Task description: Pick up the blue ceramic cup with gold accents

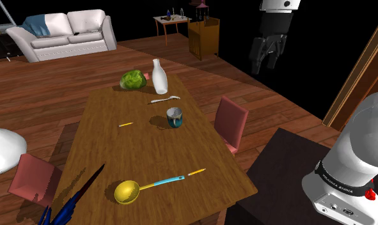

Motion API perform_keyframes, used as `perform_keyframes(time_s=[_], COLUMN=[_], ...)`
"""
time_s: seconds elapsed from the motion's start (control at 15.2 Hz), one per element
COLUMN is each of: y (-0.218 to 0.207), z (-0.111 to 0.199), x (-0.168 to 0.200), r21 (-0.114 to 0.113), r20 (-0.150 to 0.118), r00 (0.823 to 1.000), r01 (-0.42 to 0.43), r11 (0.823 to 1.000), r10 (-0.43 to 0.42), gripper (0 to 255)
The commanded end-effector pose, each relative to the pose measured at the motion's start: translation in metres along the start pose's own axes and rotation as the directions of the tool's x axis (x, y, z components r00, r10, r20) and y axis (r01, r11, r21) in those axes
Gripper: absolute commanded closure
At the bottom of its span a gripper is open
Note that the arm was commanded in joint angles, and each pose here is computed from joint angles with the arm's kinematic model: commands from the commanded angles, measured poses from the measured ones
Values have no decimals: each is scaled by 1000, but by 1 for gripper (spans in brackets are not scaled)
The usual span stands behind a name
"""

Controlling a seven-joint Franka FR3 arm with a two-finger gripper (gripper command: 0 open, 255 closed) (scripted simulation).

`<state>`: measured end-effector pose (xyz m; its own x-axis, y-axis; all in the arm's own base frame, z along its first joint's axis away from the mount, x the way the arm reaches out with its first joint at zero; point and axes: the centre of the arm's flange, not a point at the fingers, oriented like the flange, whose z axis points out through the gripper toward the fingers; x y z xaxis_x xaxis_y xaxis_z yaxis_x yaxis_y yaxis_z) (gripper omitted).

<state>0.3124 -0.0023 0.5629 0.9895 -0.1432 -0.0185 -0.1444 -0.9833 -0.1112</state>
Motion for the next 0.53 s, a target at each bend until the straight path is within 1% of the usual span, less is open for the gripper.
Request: perform_keyframes(time_s=[0.0,0.46], y=[0,-33], z=[0,56], x=[0,65], r21=[0,-24], r20=[0,-16], r00=[1000,999], r01=[0,30], r11=[1000,999], r10=[0,-31], gripper=[0,0])
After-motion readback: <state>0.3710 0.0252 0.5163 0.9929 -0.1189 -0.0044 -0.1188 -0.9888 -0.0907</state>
